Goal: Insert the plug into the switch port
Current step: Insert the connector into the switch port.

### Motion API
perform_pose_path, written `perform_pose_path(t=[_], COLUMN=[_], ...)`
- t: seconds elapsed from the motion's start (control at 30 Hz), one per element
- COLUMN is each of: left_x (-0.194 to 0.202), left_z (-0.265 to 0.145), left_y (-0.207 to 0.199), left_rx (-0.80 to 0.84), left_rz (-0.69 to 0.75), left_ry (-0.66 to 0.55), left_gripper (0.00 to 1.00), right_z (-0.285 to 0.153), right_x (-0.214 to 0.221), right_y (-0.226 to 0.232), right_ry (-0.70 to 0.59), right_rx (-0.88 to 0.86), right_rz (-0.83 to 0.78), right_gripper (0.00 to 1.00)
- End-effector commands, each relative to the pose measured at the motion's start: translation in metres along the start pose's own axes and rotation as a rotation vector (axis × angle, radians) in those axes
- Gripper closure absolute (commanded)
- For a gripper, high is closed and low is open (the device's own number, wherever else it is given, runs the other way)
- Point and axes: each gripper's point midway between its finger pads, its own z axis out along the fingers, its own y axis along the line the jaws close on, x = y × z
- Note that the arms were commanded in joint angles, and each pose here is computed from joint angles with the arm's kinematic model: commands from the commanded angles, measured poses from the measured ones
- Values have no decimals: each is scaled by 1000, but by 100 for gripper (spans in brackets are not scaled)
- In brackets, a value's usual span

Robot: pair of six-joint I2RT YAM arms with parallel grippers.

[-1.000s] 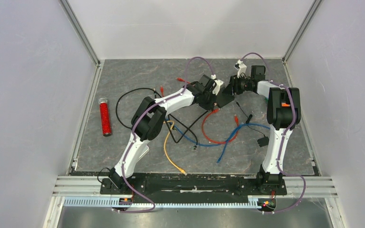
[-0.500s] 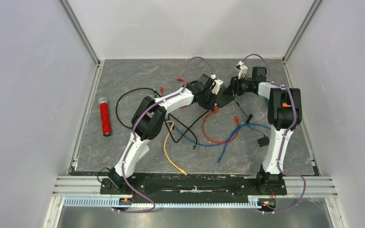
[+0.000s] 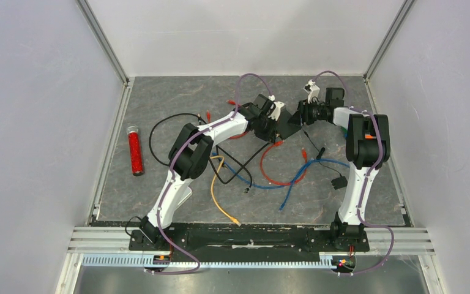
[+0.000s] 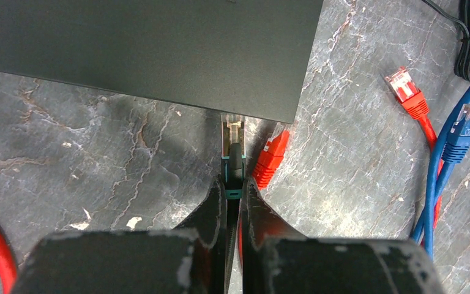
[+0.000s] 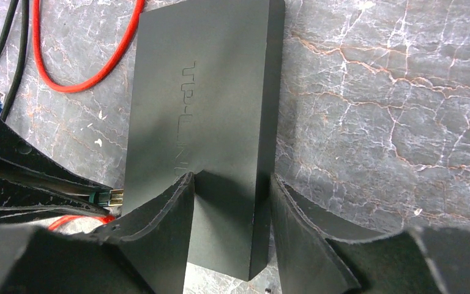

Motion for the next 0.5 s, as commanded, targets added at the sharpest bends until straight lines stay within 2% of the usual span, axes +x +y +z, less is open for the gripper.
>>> perform_pose_path(t=[0.0, 0.23, 0.47], left_x=[29, 16, 13], left_z=[31, 33, 34], left_y=[16, 16, 15], left_rx=[-44, -36, -31], left_rz=[-40, -24, -1], left_ry=[61, 25, 13], left_gripper=[98, 98, 98], right_z=[1, 3, 13], right_x=[36, 54, 72], right_y=[41, 52, 84], right_ry=[97, 149, 196], right_rx=[-129, -188, -301], right_rz=[138, 171, 186], right_gripper=[52, 54, 56])
